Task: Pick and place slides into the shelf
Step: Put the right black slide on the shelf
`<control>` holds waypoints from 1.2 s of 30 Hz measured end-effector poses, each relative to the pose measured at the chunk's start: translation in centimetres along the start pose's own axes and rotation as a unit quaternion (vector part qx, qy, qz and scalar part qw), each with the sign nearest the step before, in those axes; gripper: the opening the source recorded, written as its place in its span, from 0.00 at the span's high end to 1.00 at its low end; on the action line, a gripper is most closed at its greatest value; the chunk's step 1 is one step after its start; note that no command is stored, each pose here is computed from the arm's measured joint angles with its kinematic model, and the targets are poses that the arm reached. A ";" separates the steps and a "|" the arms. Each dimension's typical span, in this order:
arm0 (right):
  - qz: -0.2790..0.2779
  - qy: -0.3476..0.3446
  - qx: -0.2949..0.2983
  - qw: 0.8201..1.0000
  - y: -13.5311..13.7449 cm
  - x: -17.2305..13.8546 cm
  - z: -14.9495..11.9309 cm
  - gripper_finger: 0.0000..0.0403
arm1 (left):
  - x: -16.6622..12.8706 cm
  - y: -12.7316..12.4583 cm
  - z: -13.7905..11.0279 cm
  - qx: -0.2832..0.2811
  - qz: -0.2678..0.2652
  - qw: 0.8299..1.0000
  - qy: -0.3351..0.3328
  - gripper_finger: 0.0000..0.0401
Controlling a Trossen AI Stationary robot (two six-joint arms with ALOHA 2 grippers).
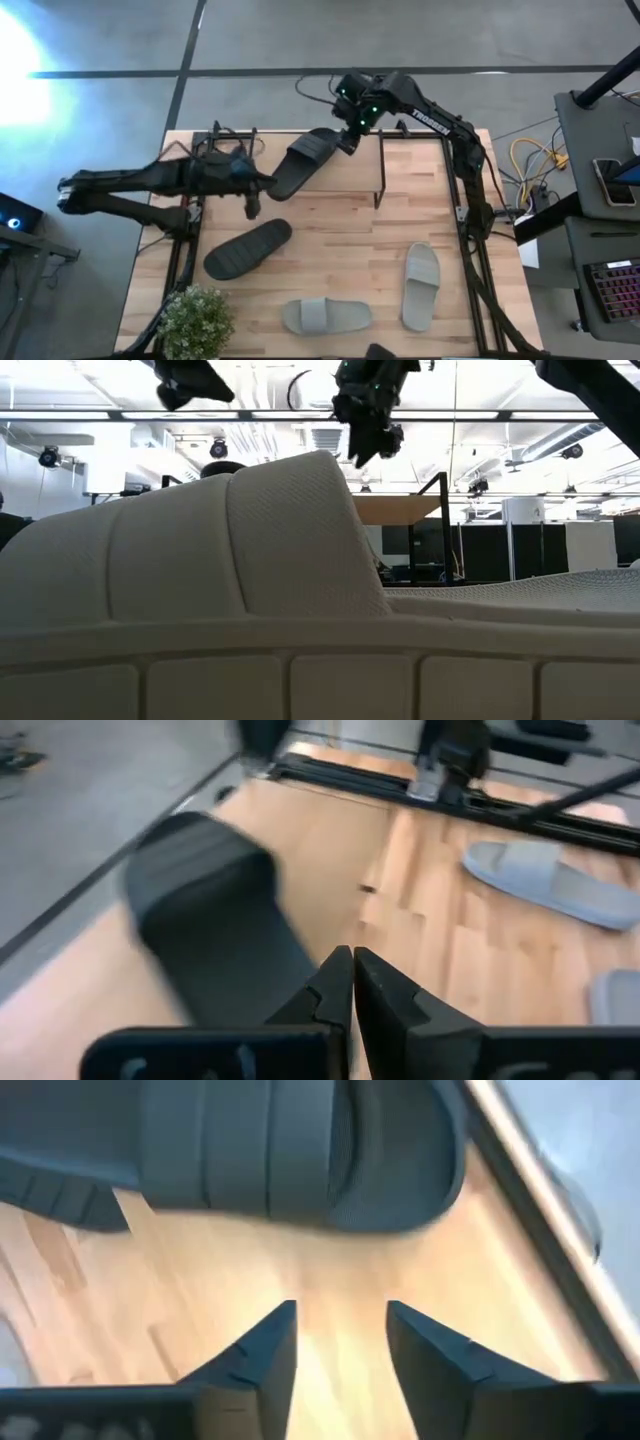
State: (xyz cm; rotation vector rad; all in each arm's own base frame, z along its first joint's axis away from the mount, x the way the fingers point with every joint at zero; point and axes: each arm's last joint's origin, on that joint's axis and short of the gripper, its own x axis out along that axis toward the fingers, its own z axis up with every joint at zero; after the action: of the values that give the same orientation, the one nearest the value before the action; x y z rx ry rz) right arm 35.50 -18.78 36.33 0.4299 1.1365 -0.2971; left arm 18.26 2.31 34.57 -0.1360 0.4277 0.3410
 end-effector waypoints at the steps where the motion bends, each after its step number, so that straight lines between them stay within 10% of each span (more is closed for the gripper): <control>1: 0.001 0.010 0.009 1.000 0.2 0.3 -0.2 0.69 | -0.3 0.5 0.1 -0.006 0.009 1.000 -0.004 1.00; 9: 0.012 -0.006 0.024 1.000 2.0 2.7 0.2 0.96 | -1.0 3.5 0.2 -0.051 0.024 0.998 -0.017 1.00; 36: -0.004 -0.101 0.024 0.995 -0.3 8.3 3.2 0.97 | 0.2 4.0 -1.1 -0.051 0.035 0.997 0.043 1.00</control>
State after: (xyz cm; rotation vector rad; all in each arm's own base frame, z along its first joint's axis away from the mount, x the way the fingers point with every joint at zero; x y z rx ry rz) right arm 41.20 -20.61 29.76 0.4272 0.9352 -0.3668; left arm 16.57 5.90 33.30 -0.2362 0.5005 0.4273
